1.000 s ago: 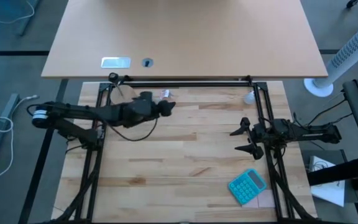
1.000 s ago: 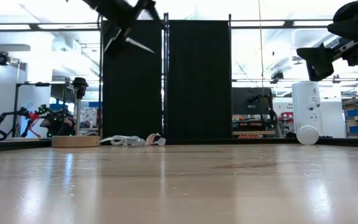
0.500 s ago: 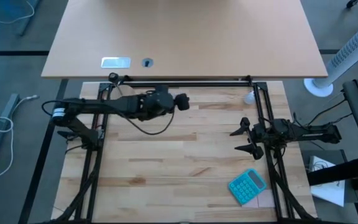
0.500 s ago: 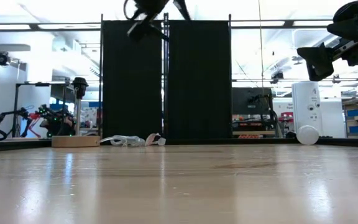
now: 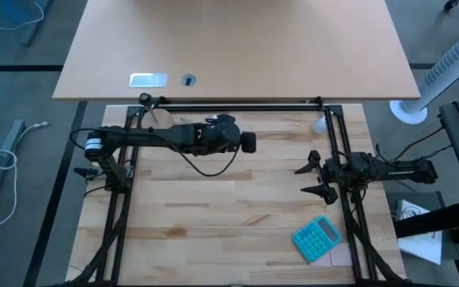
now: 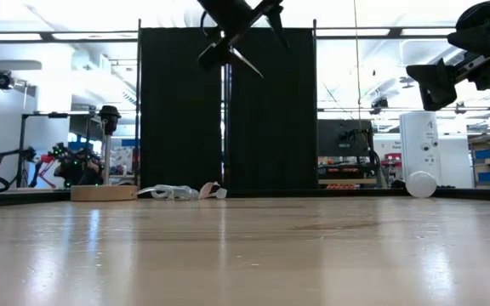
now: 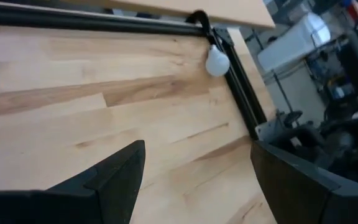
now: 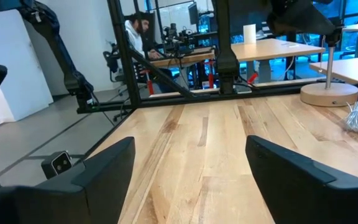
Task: Screw lightbulb
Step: Move the lightbulb to the center of the table
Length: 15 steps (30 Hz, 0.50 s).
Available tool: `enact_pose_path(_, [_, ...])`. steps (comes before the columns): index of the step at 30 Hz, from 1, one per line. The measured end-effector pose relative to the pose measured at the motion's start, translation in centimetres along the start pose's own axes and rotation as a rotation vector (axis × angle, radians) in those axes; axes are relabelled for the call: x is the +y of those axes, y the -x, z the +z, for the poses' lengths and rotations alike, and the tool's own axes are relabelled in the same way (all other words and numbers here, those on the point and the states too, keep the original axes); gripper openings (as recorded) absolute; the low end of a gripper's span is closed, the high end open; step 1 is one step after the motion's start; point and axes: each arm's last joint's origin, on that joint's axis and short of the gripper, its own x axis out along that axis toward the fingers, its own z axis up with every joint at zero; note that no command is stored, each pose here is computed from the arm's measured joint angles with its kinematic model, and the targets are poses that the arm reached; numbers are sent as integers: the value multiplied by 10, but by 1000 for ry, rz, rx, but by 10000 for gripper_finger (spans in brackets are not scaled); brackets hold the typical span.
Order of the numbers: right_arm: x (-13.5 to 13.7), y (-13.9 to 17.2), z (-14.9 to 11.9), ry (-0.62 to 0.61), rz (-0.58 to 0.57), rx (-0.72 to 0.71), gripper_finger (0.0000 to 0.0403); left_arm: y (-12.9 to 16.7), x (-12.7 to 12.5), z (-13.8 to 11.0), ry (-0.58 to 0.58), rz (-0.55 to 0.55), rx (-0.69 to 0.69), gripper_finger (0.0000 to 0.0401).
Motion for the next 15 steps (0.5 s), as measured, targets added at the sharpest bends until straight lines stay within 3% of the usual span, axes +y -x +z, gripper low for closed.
enact_pose_path(7, [0,0,0,-1,-1,0,301,0,3,-5,-91,2,100,284])
enact_pose_path(15, [0,0,0,0,-1,0,309,1,3,-6,-98,-10,125,284])
